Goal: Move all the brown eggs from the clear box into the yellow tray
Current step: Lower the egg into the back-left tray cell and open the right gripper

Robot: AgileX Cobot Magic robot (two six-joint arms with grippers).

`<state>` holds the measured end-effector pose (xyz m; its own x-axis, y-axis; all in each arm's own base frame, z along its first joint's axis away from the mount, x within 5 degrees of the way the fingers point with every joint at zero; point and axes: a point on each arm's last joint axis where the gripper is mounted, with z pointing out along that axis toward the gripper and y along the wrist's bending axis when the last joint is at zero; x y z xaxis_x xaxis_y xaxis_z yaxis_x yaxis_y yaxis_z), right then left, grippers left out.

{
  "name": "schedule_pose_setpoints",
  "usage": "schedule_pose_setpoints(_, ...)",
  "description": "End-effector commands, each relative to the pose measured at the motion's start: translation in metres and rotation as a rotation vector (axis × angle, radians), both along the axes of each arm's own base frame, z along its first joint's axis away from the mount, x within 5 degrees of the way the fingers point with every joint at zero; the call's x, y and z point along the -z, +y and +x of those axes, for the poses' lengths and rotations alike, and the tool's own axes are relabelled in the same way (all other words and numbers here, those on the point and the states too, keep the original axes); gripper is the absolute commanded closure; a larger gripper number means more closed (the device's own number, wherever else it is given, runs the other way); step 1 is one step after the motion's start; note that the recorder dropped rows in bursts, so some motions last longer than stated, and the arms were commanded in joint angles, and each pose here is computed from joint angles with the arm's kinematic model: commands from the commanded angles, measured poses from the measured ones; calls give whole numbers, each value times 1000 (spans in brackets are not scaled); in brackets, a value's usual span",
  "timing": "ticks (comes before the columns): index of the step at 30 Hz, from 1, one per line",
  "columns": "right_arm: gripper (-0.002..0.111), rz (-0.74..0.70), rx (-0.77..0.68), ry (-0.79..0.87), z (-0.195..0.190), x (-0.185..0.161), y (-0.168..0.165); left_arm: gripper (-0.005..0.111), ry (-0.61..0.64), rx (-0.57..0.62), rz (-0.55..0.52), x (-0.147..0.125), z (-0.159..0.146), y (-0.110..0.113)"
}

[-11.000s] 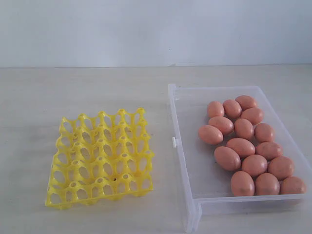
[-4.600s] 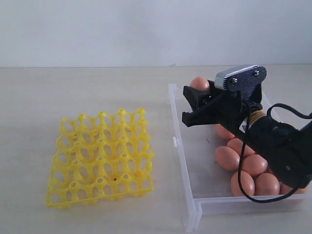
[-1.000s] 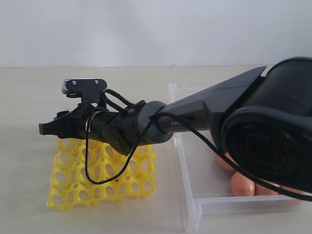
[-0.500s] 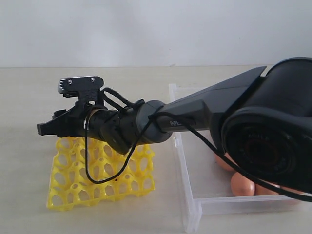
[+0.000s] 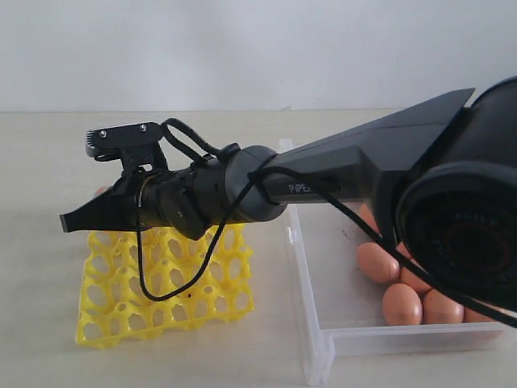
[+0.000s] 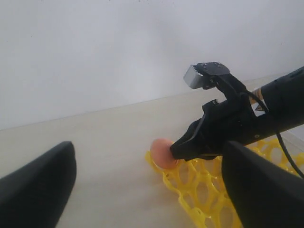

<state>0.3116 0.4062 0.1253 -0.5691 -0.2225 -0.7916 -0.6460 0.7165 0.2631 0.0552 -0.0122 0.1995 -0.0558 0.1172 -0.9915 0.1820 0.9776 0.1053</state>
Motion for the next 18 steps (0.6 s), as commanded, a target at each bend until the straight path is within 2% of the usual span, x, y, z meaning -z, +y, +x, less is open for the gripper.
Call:
schedule_pose_setpoints(1, 108, -21, -18, -12, -2, -6, 0, 29, 2, 6, -14, 1, 0, 0)
schedule_pose_setpoints(4, 109, 17, -56, -90, -8, -37, 5, 29, 2, 6, -14, 1, 0, 0)
schedule_pose_setpoints(6, 109, 48, -66, -109, -13, -43, 10, 29, 2, 6, -14, 1, 0, 0)
schedule_pose_setpoints(13, 109, -17, -43, -11, -13, 8, 10, 29, 2, 6, -14, 1, 0, 0)
schedule_pose_setpoints(18, 109, -83, -38, 53, -15, 19, 6, 29, 2, 6, -14, 1, 0, 0)
